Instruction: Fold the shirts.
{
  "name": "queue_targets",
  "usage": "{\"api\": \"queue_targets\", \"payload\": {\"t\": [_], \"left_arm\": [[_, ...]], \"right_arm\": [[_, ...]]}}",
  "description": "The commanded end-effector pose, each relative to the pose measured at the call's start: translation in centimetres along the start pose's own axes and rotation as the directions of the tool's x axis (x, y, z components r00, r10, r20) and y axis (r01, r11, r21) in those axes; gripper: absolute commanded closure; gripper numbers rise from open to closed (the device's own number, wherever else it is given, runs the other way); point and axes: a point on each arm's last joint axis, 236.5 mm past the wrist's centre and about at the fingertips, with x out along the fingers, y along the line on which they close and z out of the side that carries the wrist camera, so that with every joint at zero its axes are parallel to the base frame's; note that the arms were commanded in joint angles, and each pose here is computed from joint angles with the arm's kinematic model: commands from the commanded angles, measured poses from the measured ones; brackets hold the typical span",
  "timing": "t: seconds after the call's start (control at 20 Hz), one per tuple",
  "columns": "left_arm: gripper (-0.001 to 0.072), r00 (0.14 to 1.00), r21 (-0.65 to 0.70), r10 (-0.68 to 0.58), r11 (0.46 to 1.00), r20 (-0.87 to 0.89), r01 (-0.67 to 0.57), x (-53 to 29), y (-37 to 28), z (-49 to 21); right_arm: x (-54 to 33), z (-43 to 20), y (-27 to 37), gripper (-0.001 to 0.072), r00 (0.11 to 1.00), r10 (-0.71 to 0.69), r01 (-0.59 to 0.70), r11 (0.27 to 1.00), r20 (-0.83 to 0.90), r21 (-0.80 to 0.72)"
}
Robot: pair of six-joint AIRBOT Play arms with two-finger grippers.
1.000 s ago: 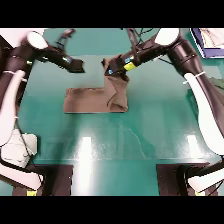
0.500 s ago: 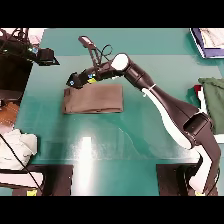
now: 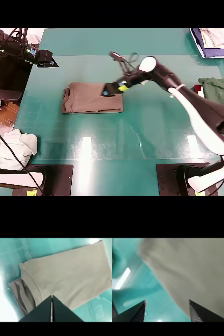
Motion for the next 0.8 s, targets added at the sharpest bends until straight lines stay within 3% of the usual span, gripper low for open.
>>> {"api": "queue_targets", "payload": {"t": [0.0,0.3,0.45,0.75], "left_arm": [[0.0684,1.000,0.001,-0.001,1.000,0.000,0.001,0.0,0.0,0.0],[0.0684,1.000,0.000,0.003,1.000,0.016,-0.003,0.0,0.1,0.4],[0.0684,1.000,0.000,0.002,1.000,0.015,-0.002,0.0,0.1,0.4],[0.0684,1.000,0.000,0.003,1.000,0.015,-0.003,0.0,0.1,0.3]], "right_arm": [[-2.6,-4.2,-6.4,0.0115,0.997,-0.074,0.071,0.973,0.002,0.221],[-0.8,-4.7,-10.3,0.0116,0.994,-0.015,-0.039,0.883,0.111,0.468],[1.7,-3.2,-10.3,0.0116,0.983,0.033,-0.121,0.855,0.180,0.504],[5.6,0.5,-8.0,0.0122,0.980,0.087,-0.155,0.900,0.180,0.408]]}}
